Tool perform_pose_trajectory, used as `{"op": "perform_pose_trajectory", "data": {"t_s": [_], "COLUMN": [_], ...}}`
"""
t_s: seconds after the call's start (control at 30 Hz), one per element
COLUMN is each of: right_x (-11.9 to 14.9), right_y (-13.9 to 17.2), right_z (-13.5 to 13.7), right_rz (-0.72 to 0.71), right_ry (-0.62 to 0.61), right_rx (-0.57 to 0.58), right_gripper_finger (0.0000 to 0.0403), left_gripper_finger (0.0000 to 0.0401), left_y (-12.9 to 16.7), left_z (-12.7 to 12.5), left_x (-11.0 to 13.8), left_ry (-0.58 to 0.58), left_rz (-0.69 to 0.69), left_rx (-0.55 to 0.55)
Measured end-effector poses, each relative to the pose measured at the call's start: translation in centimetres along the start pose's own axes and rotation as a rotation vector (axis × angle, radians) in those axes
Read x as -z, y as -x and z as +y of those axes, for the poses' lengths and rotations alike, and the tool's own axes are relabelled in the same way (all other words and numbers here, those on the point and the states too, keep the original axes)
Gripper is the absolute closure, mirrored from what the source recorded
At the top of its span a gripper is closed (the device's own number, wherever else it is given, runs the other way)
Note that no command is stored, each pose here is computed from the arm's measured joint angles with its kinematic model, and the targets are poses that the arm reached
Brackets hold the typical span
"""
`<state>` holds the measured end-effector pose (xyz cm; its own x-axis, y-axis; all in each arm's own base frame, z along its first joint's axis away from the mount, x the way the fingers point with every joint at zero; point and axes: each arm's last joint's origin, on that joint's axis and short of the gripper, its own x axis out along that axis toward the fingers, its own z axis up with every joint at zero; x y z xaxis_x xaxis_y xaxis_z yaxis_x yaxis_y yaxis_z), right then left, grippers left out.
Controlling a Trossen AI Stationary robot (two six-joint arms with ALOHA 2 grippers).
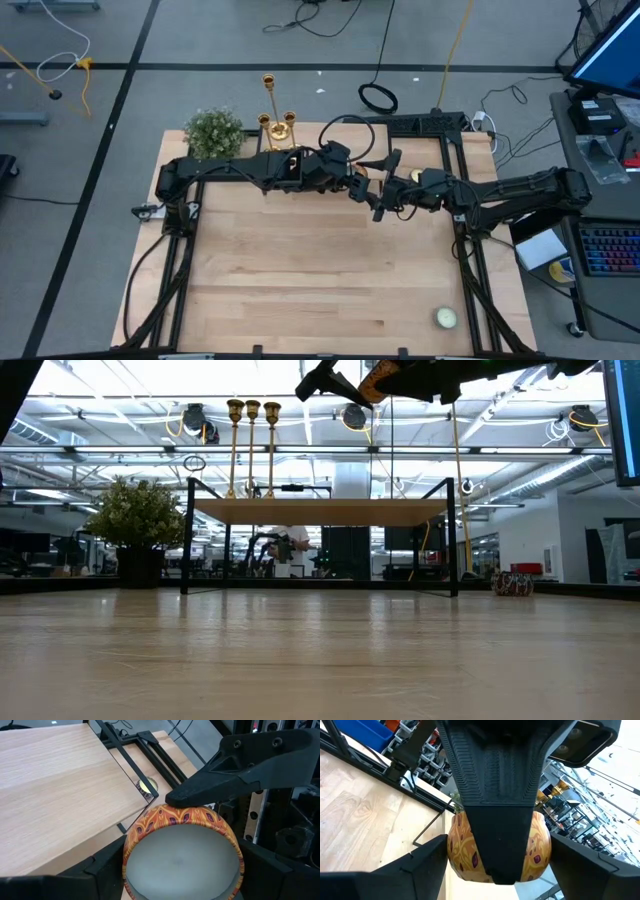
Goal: Pick & Place candle stick holders
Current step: Put the orange patterned scented candle on the shelf
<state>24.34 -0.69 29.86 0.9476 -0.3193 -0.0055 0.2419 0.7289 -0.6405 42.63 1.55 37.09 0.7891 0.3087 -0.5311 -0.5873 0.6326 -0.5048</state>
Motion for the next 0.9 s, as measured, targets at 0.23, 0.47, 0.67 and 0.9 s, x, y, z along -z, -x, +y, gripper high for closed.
{"op": "perform_pose_trajectory", "data": {"t_s": [0.23, 0.47, 0.67, 0.9], "right_x": [0.0, 0.08, 0.14, 0.53], "right_y": [0.0, 0.0, 0.01, 0.02], "right_z": [-0.01, -0.08, -0.03, 0.17], "right_rz": [0.0, 0.024, 0.03, 0.081], "right_ry": [-0.001, 0.003, 0.004, -0.018], "right_rx": [0.001, 0.027, 0.021, 0.015], "right_gripper_finger": [0.0106, 0.0107, 0.0107, 0.0107], "left_gripper_finger": [0.0082, 0.0041, 0.0038, 0.0037], "left_y": [-0.03, -0.09, -0.1, 0.17], "left_z": [0.04, 0.13, 0.14, 0.64], "left_x": [-0.03, 0.05, 0.03, -0.91], "left_ry": [0.001, -0.024, -0.04, -0.033], "left_rz": [0.002, 0.012, 0.011, -0.003], "left_rx": [0.0, -0.004, -0.004, 0.001]}}
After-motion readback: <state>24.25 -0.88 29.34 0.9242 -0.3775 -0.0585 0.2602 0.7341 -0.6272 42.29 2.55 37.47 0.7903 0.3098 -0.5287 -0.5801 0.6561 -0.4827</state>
